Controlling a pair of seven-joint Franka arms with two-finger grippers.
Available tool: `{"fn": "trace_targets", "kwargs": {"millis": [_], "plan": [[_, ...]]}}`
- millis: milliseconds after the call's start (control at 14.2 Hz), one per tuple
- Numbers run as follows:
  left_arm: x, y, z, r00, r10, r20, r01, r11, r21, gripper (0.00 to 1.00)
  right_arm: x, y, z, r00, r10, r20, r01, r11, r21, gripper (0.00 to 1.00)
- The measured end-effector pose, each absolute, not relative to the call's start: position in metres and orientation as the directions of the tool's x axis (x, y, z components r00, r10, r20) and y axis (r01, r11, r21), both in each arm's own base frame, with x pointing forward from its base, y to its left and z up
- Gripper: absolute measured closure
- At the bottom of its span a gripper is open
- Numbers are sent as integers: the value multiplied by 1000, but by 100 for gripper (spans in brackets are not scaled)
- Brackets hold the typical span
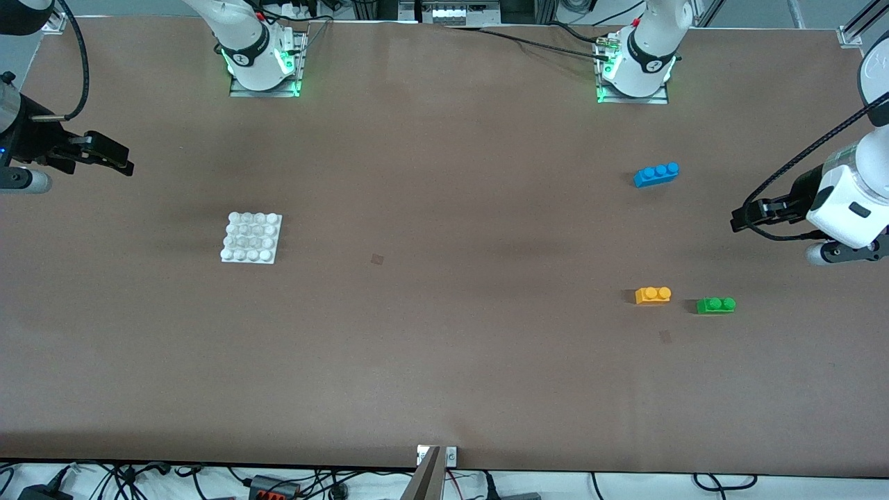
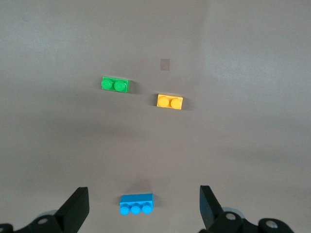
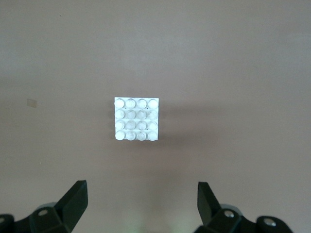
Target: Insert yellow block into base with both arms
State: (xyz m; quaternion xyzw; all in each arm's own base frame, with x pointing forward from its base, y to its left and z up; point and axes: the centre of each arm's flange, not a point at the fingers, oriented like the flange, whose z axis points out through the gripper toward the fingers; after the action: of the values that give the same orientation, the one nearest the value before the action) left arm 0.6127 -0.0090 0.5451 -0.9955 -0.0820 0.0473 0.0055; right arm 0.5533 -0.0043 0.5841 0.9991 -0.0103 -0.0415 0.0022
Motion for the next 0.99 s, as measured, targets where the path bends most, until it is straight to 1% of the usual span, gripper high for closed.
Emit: {"fn": "trace_targets", "kwargs": {"millis": [636, 989], "plan": [[612, -7, 545, 982, 166, -94, 165, -986, -18, 0, 553, -4, 584, 996, -21, -84, -20, -1000, 5, 0], [609, -15, 537, 980, 152, -130, 150, -988, -24, 0, 556, -4, 576, 995, -21, -102, -20, -1000, 5, 0]]}}
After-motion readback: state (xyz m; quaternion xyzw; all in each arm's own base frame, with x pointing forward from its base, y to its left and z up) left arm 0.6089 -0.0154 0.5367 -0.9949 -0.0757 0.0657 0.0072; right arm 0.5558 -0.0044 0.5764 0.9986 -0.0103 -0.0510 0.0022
